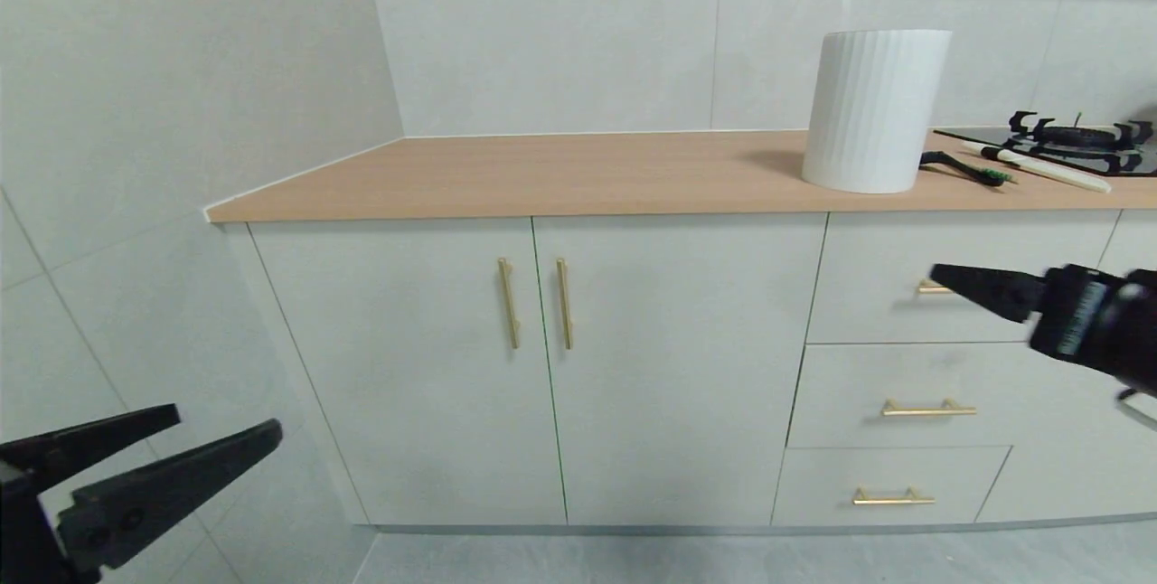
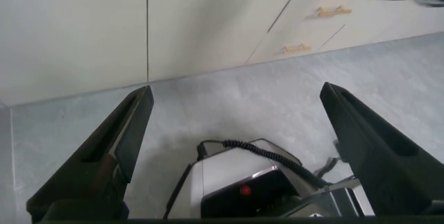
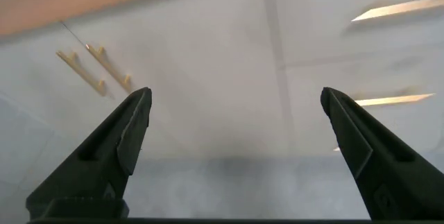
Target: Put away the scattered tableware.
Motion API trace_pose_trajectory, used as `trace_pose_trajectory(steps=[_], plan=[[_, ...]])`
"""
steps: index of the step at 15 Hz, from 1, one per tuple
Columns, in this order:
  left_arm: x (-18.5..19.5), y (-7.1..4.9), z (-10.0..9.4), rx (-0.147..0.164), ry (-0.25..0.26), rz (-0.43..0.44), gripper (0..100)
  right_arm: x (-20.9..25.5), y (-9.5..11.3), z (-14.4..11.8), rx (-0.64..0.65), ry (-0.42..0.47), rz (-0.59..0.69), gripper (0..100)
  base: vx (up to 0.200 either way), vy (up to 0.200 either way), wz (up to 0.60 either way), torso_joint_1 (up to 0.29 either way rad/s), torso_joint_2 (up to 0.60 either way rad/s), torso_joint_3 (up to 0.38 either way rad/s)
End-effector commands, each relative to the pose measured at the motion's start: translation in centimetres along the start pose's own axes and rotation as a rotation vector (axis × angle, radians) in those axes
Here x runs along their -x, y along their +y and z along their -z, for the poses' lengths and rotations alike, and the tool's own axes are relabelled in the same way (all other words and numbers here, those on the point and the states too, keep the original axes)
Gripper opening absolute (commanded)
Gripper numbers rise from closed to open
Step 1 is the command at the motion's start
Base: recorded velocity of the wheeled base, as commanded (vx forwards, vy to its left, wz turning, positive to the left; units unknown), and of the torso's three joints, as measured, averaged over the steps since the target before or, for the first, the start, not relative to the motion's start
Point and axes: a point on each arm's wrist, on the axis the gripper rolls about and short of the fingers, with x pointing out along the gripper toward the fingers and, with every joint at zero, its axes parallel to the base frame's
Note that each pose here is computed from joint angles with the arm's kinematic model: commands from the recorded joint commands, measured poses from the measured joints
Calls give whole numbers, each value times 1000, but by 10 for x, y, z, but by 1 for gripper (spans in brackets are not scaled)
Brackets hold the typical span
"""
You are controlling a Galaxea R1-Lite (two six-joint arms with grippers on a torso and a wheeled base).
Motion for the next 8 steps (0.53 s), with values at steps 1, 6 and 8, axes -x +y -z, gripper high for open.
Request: trace_pose_trajectory(steps=[1, 6, 8], plan=[[50, 16, 32, -29, -157, -38, 100, 113, -57, 27, 154, -259, 71, 100, 0, 0, 0, 0, 0, 0], [103, 28, 94, -10, -296, -154, 100, 200, -88, 78, 286, -427, 294, 100, 0, 0, 0, 0, 0, 0], [106, 28, 107, -6, -325, -202, 100, 206, -88, 86, 275, -417, 382, 100, 0, 0, 0, 0, 0, 0]])
